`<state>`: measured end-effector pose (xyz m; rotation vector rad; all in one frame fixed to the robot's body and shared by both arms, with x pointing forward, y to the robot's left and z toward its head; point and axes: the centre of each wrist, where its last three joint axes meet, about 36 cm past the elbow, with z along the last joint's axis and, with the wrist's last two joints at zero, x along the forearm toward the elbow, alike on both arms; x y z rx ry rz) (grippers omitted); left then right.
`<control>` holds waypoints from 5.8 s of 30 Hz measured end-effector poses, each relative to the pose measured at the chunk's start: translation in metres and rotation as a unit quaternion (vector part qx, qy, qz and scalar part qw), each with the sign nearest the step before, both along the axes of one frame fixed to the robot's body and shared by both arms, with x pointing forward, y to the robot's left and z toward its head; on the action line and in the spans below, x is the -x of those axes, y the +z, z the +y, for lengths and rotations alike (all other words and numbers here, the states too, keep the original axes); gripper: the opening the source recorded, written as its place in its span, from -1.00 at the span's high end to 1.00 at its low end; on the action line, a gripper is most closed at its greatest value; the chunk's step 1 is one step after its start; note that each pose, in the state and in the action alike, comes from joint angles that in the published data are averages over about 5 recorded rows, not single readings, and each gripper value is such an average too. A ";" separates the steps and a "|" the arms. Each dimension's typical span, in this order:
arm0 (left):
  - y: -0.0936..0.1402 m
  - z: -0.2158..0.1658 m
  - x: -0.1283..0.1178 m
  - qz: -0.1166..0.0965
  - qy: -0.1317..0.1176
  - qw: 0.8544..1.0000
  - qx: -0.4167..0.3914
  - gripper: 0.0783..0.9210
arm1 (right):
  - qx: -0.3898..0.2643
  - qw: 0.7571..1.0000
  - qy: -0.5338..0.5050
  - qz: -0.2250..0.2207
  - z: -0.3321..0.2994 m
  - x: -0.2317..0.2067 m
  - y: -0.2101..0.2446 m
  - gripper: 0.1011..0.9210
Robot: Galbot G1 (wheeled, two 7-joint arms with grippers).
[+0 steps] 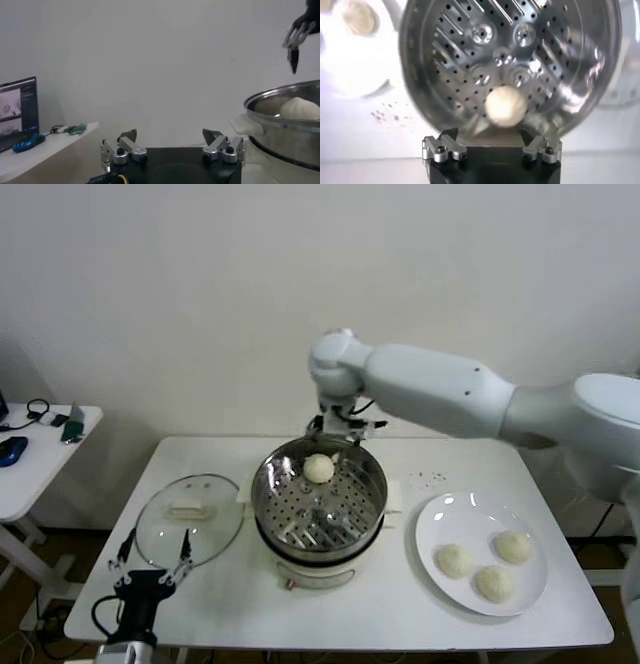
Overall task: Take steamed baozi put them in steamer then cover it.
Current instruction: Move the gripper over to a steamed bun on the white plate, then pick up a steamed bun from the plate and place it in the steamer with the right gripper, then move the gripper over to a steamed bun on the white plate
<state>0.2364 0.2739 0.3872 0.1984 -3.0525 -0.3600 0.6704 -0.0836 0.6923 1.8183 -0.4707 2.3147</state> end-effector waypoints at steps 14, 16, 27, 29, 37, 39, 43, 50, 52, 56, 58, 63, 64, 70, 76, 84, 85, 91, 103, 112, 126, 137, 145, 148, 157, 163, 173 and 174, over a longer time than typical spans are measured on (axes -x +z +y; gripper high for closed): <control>-0.003 -0.001 0.003 0.004 -0.004 1.000 0.003 -0.77 | -0.135 0.928 -0.338 0.080 -0.187 0.024 -0.038 -0.76; -0.004 -0.001 0.003 0.005 -0.005 1.000 0.003 -0.77 | -0.139 0.914 -0.372 0.090 -0.207 0.035 -0.055 -0.76; -0.006 -0.002 0.006 0.010 -0.005 1.000 0.003 -0.77 | -0.129 0.847 -0.496 0.140 -0.267 0.090 -0.148 -0.76; -0.007 -0.002 0.007 0.012 -0.005 1.000 0.003 -0.77 | -0.125 0.840 -0.508 0.146 -0.272 0.096 -0.161 -0.76; -0.011 -0.001 0.008 0.016 -0.004 1.000 0.002 -0.77 | -0.110 0.820 -0.539 0.161 -0.280 0.107 -0.200 -0.76; -0.012 -0.001 0.008 0.017 -0.003 1.000 0.002 -0.77 | -0.107 0.816 -0.544 0.162 -0.281 0.107 -0.207 -0.76; -0.013 -0.002 0.007 0.018 -0.004 1.000 0.002 -0.77 | -0.104 0.811 -0.552 0.161 -0.281 0.106 -0.220 -0.76; -0.015 -0.002 0.006 0.020 -0.004 1.000 0.001 -0.77 | -0.100 0.807 -0.559 0.160 -0.278 0.101 -0.235 -0.76; -0.015 -0.002 0.005 0.019 -0.004 1.000 0.001 -0.77 | -0.100 0.807 -0.560 0.159 -0.276 0.100 -0.238 -0.76; -0.015 -0.002 0.005 0.020 -0.004 1.000 0.001 -0.77 | -0.099 0.808 -0.559 0.158 -0.272 0.097 -0.244 -0.76; -0.016 -0.002 0.005 0.020 -0.004 1.000 0.001 -0.77 | -0.097 0.809 -0.558 0.159 -0.270 0.096 -0.247 -0.76; -0.016 -0.002 0.006 0.020 -0.004 1.000 0.001 -0.77 | -0.096 0.810 -0.555 0.161 -0.265 0.094 -0.249 -0.63; -0.015 -0.002 0.005 0.020 -0.004 1.000 0.001 -0.77 | -0.096 0.810 -0.555 0.162 -0.265 0.093 -0.249 -0.58; -0.015 -0.003 0.005 0.019 -0.005 1.000 0.001 -0.77 | -0.098 0.808 -0.558 0.164 -0.266 0.093 -0.247 -0.45; -0.014 -0.002 0.006 0.018 -0.004 1.000 0.001 -0.77 | -0.109 0.800 -0.568 0.162 -0.272 0.089 -0.237 -0.45; -0.012 -0.006 0.002 0.014 -0.008 1.000 0.004 -0.77 | -0.141 0.793 -0.574 0.149 -0.275 0.063 -0.186 -0.45; -0.012 -0.006 0.002 0.014 -0.009 1.000 0.004 -0.77 | -0.146 0.793 -0.573 0.146 -0.274 0.059 -0.176 -0.45; -0.011 -0.011 0.000 0.013 -0.019 1.000 0.006 -0.77 | -0.175 0.801 -0.558 0.127 -0.256 0.031 -0.106 -0.45; -0.012 -0.021 0.003 0.018 -0.039 0.999 0.013 -0.77 | -0.229 0.819 -0.514 0.116 -0.165 0.004 0.006 -0.45; -0.010 -0.020 0.007 0.020 -0.042 0.999 0.016 -0.77 | -0.227 0.835 -0.484 0.129 -0.072 0.002 0.011 -0.45; -0.007 -0.018 0.007 0.018 -0.042 0.999 0.020 -0.77 | -0.187 0.861 -0.443 0.164 0.042 0.016 -0.052 -0.45; -0.011 -0.015 0.007 0.021 -0.037 0.999 0.023 -0.77 | -0.160 0.872 -0.427 0.177 0.079 0.026 -0.095 -0.45; -0.012 -0.014 0.006 0.021 -0.036 0.999 0.024 -0.77 | -0.148 0.877 -0.421 0.176 0.090 0.028 -0.108 -0.56; -0.012 -0.013 0.006 0.021 -0.035 0.999 0.024 -0.77 | -0.144 0.879 -0.420 0.176 0.090 0.028 -0.110 -0.70; -0.014 -0.010 0.007 0.024 -0.031 0.999 0.026 -0.77 | -0.143 0.880 -0.415 0.182 0.084 0.026 -0.101 -0.76; -0.015 -0.009 0.007 0.023 -0.030 0.999 0.027 -0.77 | -0.145 0.885 -0.407 0.173 0.058 0.019 -0.073 -0.76; -0.014 -0.009 0.003 0.019 -0.028 0.999 0.027 -0.77 | -0.147 0.890 -0.405 0.147 -0.044 0.019 -0.015 -0.76; -0.014 -0.008 0.003 0.019 -0.027 0.999 0.027 -0.77 | -0.146 0.890 -0.407 0.146 -0.056 0.021 -0.012 -0.76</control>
